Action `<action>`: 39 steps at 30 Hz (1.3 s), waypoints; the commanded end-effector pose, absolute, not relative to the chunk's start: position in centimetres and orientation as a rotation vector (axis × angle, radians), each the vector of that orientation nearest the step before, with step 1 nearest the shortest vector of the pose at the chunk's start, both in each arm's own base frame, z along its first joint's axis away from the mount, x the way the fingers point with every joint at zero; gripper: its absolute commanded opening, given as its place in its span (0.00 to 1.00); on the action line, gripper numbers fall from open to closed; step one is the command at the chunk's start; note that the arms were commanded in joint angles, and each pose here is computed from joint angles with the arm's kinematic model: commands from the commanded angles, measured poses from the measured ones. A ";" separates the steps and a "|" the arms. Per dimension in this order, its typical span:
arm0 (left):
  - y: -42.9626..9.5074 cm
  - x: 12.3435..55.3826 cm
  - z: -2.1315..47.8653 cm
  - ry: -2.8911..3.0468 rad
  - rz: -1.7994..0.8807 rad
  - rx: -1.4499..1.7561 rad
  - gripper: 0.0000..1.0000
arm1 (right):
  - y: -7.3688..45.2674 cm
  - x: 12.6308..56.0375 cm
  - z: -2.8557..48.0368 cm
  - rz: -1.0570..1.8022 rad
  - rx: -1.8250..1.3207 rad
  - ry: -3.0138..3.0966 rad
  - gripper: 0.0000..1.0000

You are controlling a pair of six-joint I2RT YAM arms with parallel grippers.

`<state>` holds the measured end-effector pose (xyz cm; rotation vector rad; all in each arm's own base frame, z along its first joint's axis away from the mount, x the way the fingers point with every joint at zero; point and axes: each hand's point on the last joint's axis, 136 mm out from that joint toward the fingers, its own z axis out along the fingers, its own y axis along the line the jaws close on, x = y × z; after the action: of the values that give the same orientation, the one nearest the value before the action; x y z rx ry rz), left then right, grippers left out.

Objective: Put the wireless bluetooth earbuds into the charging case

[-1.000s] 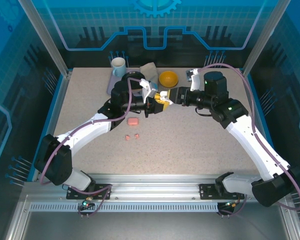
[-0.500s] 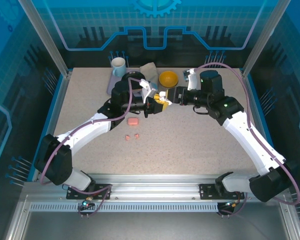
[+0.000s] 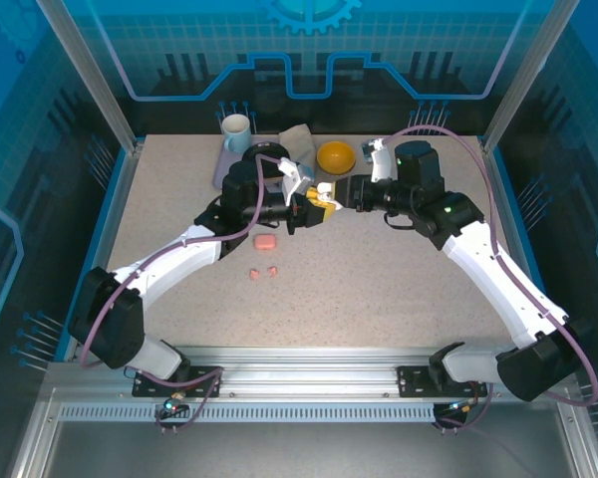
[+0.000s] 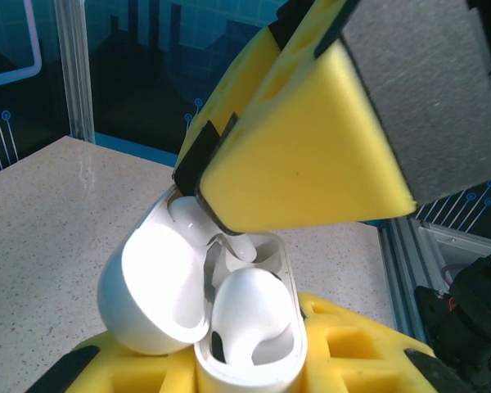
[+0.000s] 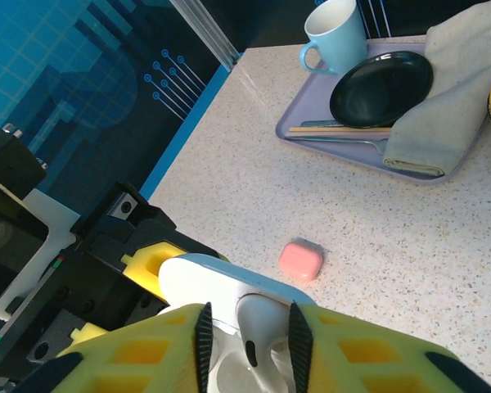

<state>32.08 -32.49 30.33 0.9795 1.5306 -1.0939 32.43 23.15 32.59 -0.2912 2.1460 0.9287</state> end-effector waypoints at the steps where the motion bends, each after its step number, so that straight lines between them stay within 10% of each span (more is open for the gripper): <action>1: -32.7 29.2 36.2 1.280 -1.085 1.073 0.00 | 22.8 32.3 30.4 0.860 -0.299 2.217 0.31; 22: -33.0 27.6 37.4 1.234 -1.079 1.122 0.00 | 22.6 31.7 30.7 0.827 -0.379 2.160 0.09; 39: -32.9 27.9 37.5 1.239 -1.063 1.111 0.00 | 21.1 30.5 29.8 0.839 -0.361 2.145 0.15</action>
<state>30.77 -32.64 30.12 1.0287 1.5387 -1.0773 30.79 22.27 32.40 -0.3913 2.0513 0.8865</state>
